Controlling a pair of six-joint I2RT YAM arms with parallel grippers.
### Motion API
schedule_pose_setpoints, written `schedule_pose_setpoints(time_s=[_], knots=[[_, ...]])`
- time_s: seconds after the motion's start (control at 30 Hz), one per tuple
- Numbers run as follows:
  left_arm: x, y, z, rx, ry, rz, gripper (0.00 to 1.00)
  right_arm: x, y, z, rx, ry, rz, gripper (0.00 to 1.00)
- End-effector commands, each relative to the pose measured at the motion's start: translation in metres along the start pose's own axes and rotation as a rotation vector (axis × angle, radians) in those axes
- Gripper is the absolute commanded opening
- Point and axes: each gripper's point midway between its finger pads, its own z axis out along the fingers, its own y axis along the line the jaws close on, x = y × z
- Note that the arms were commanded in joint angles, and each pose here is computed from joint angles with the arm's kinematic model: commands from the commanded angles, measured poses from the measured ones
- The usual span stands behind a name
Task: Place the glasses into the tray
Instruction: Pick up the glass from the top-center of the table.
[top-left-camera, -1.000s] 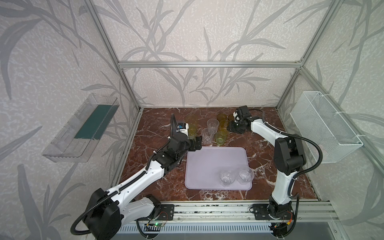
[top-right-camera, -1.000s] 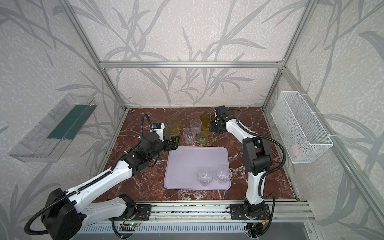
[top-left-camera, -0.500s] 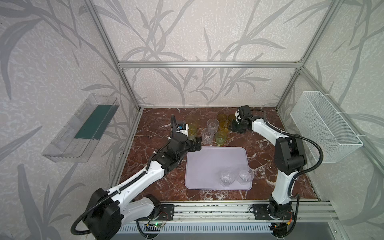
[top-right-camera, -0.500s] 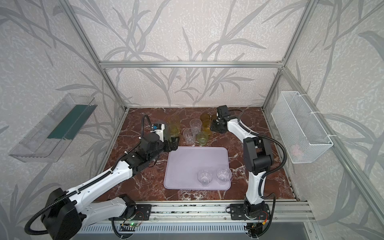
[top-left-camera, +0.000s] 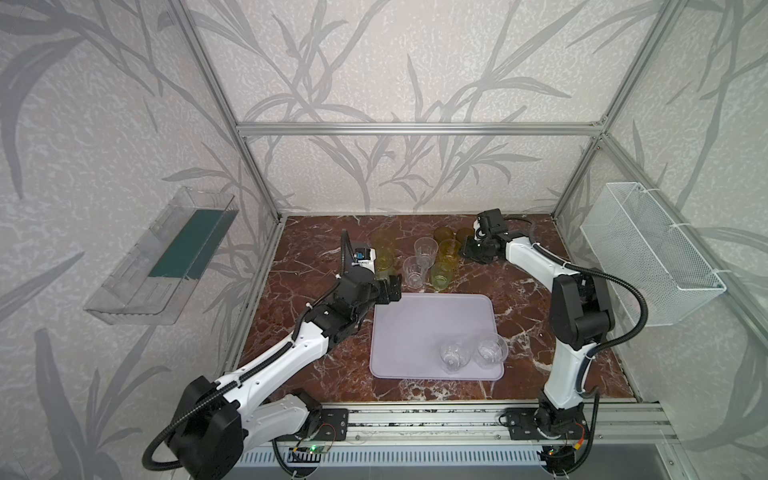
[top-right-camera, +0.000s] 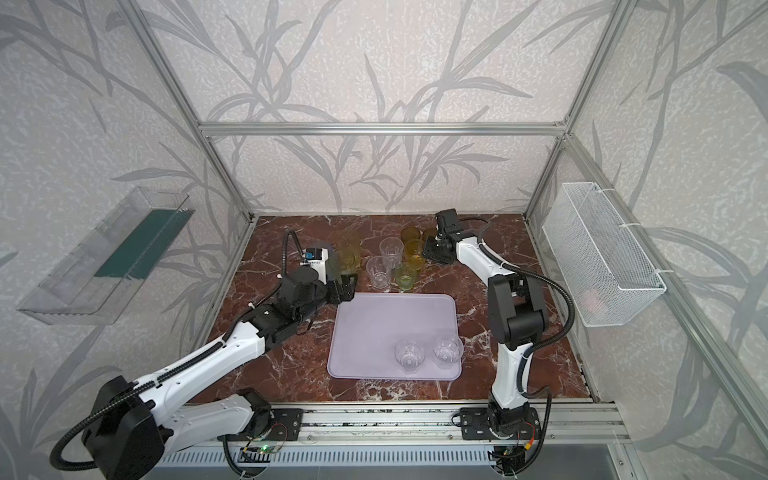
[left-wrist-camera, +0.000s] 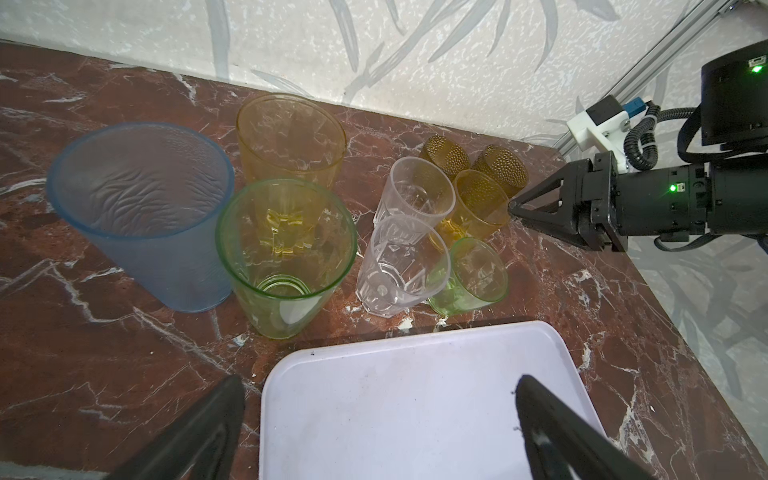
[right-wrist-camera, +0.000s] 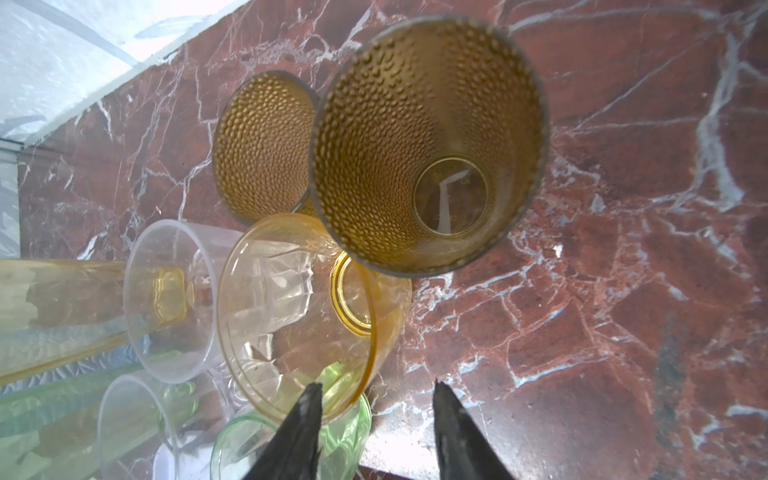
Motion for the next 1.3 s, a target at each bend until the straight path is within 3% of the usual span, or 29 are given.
schedule_pose_setpoints(time_s=[0.0,0.5,1.27], knots=[[0.0,0.006,-0.003,-0.015,-0.01,0.008,0.99,-0.009,-0.002,-0.004,0.012,-0.039,0.024,0.44],[-0.003,0.012,-0.007,-0.026,-0.024,0.009,0.99,-0.004,-0.017,0.008,0.085,-0.021,0.016,0.31],[0.0,0.021,-0.014,-0.037,-0.035,-0.003,0.99,0.004,-0.016,0.021,0.106,0.003,-0.006,0.28]])
